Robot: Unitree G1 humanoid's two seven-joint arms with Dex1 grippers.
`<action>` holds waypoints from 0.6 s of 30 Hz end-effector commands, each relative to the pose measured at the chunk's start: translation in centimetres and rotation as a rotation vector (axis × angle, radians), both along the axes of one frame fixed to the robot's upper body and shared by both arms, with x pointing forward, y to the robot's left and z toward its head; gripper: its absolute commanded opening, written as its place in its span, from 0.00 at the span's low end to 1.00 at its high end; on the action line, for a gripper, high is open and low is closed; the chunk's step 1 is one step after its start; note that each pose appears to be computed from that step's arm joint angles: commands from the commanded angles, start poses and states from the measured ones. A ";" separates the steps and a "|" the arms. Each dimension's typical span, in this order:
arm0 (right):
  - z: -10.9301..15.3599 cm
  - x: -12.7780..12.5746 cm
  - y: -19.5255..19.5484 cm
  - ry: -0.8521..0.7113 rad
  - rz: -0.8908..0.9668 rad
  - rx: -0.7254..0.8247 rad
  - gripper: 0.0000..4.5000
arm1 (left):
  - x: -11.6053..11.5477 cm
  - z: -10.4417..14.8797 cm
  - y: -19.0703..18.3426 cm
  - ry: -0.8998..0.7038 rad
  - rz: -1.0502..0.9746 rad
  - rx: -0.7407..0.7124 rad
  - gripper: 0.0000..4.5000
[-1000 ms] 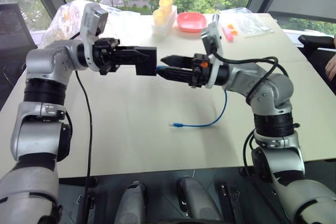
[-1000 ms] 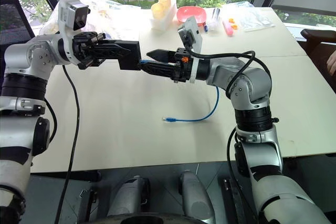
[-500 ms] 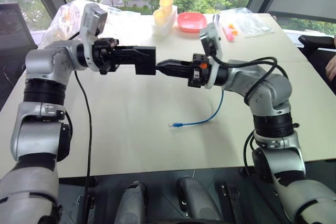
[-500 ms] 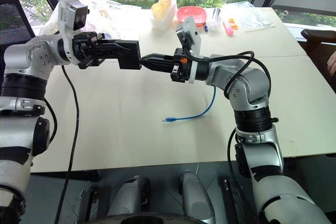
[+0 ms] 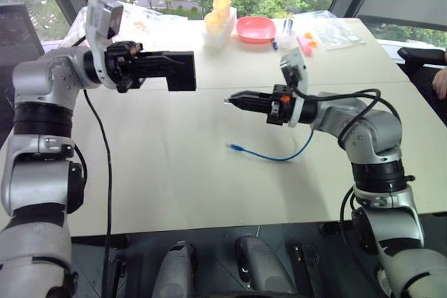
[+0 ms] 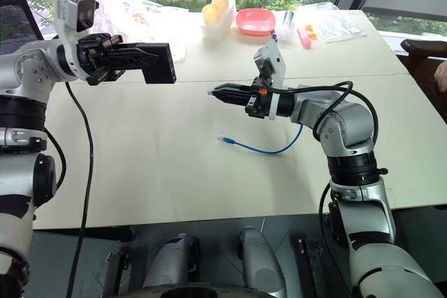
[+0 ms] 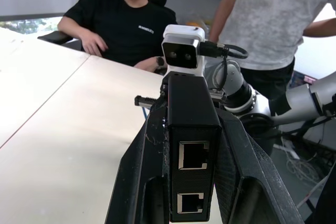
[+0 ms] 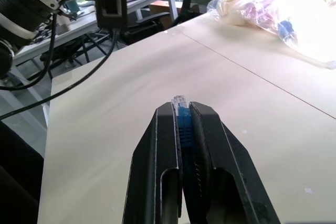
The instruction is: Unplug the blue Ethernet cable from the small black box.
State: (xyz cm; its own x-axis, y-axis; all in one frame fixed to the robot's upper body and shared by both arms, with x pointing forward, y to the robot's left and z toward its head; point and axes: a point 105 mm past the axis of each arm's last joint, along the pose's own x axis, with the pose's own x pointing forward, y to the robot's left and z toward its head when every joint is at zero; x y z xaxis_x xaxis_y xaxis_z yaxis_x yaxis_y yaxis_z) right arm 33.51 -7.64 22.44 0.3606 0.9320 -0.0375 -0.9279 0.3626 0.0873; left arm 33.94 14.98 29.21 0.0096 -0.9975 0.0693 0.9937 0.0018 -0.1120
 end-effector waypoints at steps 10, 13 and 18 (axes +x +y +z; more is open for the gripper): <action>-11.1 9.2 -7.5 -0.119 -0.715 -0.305 0.47 | 3.5 -6.7 -2.5 -0.124 0.324 0.087 0.11; -10.0 9.2 -7.6 -0.171 -0.752 -0.258 0.80 | 4.5 -7.5 -2.6 -0.145 0.444 0.055 0.11; -6.5 6.7 -5.9 -0.197 -0.686 -0.019 0.99 | 7.0 -9.7 -1.6 -0.168 0.721 0.042 0.11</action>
